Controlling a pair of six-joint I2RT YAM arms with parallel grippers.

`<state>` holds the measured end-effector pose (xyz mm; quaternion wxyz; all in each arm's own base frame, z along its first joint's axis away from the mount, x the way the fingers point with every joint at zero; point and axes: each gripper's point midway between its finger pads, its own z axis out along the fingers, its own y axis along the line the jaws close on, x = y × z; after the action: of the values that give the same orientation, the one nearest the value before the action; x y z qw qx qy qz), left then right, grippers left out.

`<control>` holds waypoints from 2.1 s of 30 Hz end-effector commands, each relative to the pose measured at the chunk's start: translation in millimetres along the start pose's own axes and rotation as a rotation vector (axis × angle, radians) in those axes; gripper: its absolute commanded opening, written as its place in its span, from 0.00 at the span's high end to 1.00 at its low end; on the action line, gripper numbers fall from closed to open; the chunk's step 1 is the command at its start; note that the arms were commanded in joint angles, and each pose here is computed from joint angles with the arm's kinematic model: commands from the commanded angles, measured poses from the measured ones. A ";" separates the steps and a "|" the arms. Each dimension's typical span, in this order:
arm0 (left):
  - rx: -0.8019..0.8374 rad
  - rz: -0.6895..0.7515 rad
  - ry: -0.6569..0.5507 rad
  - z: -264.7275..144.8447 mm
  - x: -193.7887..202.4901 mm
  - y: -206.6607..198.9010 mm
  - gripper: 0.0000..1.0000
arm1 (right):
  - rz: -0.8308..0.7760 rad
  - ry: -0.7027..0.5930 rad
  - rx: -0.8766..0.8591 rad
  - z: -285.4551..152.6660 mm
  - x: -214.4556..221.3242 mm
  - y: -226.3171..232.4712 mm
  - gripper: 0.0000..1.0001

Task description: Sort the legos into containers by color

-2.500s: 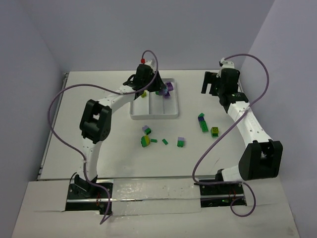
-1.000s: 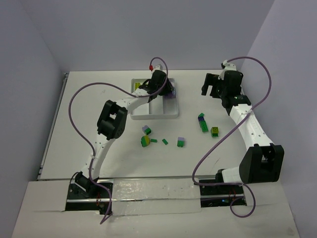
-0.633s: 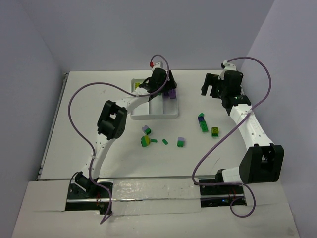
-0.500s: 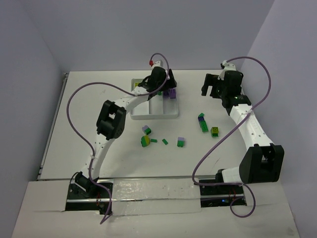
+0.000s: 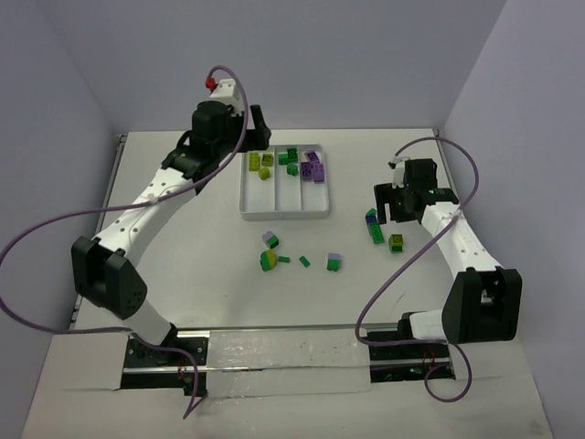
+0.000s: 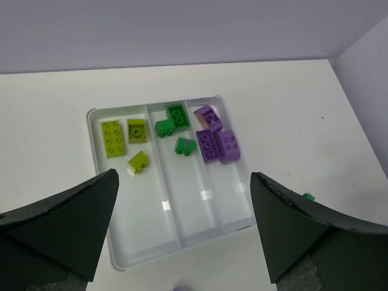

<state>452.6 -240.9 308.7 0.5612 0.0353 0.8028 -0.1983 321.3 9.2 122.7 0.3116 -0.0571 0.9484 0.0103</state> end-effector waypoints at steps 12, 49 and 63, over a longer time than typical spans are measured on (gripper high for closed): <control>0.001 0.043 0.256 -38.4 84.5 49.8 0.04 | 0.001 0.311 0.034 36.8 61.9 -9.4 0.21; 0.017 0.024 0.291 -29.7 93.6 50.4 0.06 | 0.034 0.408 -0.048 39.7 81.9 -7.6 0.38; 0.084 0.006 0.331 -32.6 101.8 46.8 0.06 | 0.025 0.301 -0.134 29.2 54.1 5.7 0.83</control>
<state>400.1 -196.6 203.0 0.4243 0.0749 0.8820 -0.1906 275.9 0.8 35.3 0.1036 -0.0528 0.9925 0.0386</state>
